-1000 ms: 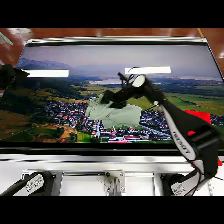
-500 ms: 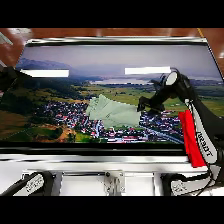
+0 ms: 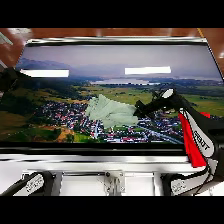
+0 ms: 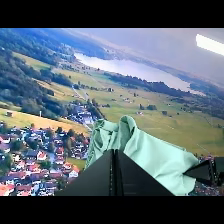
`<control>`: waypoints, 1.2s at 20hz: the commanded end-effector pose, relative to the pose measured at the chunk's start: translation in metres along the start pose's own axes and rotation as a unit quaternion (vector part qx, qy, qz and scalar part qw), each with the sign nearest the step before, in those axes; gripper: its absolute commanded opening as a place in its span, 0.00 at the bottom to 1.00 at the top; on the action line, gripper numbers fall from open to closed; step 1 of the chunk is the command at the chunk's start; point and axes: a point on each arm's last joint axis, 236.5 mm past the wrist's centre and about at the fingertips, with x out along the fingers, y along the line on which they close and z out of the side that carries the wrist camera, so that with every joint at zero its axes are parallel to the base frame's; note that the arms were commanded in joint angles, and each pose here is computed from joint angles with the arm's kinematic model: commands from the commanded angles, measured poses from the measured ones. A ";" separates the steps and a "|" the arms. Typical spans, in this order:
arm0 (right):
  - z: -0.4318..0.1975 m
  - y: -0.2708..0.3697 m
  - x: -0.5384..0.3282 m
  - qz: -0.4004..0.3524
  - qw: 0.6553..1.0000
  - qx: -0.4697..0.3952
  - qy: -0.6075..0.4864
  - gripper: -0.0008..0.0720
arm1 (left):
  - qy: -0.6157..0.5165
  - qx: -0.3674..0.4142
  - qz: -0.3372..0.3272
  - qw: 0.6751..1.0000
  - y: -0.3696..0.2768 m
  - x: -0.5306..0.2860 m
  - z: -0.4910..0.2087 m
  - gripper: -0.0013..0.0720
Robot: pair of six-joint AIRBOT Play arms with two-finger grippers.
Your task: Fold the shirts.
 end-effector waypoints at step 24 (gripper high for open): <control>-0.081 -0.246 -0.402 -0.276 0.912 0.233 -0.194 0.09 | 0.010 -0.001 -0.003 1.000 -0.001 0.001 -0.005 0.08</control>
